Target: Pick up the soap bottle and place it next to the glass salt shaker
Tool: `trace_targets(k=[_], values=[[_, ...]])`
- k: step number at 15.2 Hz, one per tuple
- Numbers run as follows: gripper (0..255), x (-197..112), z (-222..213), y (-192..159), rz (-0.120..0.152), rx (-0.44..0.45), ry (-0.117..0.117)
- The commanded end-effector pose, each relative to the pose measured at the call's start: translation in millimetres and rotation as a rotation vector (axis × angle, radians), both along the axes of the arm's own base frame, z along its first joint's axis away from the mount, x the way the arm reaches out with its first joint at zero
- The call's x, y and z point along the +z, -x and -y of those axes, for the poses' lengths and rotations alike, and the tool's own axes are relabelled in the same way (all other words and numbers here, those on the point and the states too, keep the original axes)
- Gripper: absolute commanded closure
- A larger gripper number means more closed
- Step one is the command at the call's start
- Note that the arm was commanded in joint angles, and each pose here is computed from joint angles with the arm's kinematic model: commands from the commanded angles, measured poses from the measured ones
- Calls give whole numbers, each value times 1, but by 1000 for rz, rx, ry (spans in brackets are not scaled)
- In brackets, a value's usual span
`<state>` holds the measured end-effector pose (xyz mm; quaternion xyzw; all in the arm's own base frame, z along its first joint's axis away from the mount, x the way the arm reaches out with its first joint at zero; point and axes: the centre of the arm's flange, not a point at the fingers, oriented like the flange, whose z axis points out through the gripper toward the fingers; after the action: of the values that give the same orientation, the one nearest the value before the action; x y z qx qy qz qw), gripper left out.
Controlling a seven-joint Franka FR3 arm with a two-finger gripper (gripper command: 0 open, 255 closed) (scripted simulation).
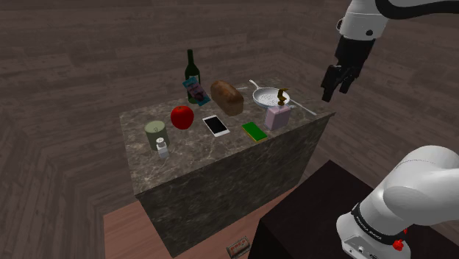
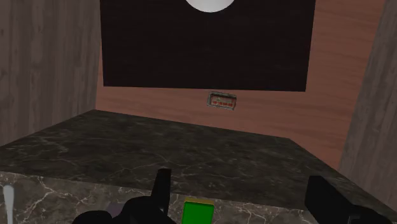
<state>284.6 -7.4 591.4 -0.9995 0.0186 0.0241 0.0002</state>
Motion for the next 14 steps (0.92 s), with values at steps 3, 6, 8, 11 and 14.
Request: trace_targets(k=[3, 6, 8, 11, 14], values=[[0, -14, 17, -14, 23, -1, -18], [0, -35, 42, -35, 56, -1, -44], [0, -49, 58, -50, 79, -2, -62], [0, -69, 82, -72, 113, -3, -88], [0, -90, 106, -95, 146, -4, -114]])
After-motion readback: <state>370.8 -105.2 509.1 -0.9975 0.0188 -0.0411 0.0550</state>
